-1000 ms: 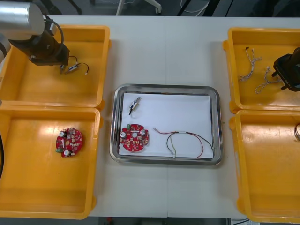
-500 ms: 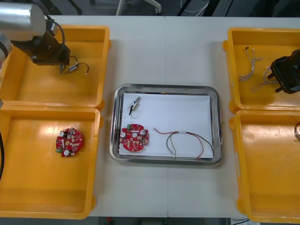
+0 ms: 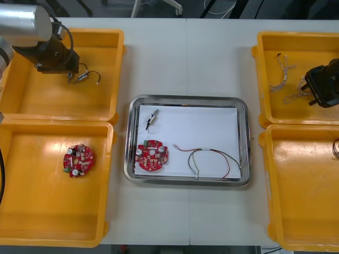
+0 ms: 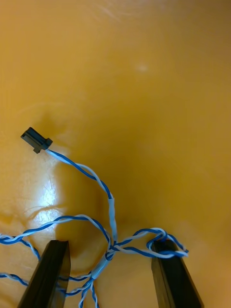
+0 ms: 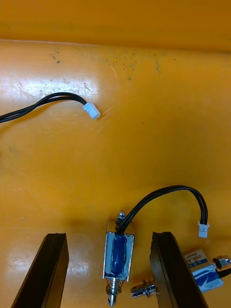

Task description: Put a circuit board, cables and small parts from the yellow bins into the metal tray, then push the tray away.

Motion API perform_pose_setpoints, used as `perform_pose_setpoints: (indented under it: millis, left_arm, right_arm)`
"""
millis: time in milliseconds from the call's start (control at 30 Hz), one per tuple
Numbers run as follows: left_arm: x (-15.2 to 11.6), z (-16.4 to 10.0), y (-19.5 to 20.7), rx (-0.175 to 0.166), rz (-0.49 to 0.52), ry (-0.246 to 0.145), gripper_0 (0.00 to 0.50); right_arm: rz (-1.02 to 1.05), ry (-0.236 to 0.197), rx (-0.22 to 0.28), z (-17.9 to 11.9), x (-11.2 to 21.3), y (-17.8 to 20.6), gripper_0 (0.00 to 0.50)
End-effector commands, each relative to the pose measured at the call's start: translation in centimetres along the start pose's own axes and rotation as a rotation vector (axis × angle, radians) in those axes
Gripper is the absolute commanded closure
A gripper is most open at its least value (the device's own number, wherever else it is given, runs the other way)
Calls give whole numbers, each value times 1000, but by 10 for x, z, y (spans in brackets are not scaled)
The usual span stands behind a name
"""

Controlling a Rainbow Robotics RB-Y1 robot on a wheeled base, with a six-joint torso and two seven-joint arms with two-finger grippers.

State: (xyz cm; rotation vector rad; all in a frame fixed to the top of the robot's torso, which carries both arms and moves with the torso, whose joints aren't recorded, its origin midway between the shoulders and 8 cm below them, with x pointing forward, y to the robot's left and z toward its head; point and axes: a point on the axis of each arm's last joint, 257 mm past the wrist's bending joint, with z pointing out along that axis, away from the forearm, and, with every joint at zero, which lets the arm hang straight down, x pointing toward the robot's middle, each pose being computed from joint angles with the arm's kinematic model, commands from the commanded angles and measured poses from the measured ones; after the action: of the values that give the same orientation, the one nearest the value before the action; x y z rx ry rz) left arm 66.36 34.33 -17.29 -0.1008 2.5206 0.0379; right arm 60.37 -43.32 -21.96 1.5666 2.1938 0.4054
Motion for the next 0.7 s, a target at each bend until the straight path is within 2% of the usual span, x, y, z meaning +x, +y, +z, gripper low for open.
perform_pose_setpoints:
  millis: [33, 167, 200, 400, 567, 600, 633, 667, 700]
  left_arm:
    - [8, 8, -6, 2, 150, 5, 0]
    - [13, 12, -4, 2, 158, 11, 0]
    - [14, 12, -4, 2, 158, 13, 0]
    - [15, 13, -4, 2, 159, 10, 0]
    - [14, 13, -4, 3, 161, 5, 0]
    - [14, 13, -4, 3, 161, 5, 28]
    - [13, 13, -4, 3, 161, 4, 176]
    - [12, 13, -5, 4, 159, 2, 419]
    - [13, 13, -5, 5, 159, 3, 500]
  right_arm:
    - [27, -14, 24, 7, -9, -21, 365]
    - [18, -12, 29, 8, -7, -22, 490]
    - [15, -13, 31, 8, -8, -22, 500]
    - [-9, -18, 23, 3, -10, -16, 500]
    - [-62, -18, 24, -24, -14, -3, 500]
    - [-70, -18, 26, -27, -14, -2, 500]
    - [-82, -16, 32, -35, -16, -2, 500]
    - [-96, -15, 36, -42, -16, 0, 500]
    - [-106, -17, 35, -47, -17, 2, 500]
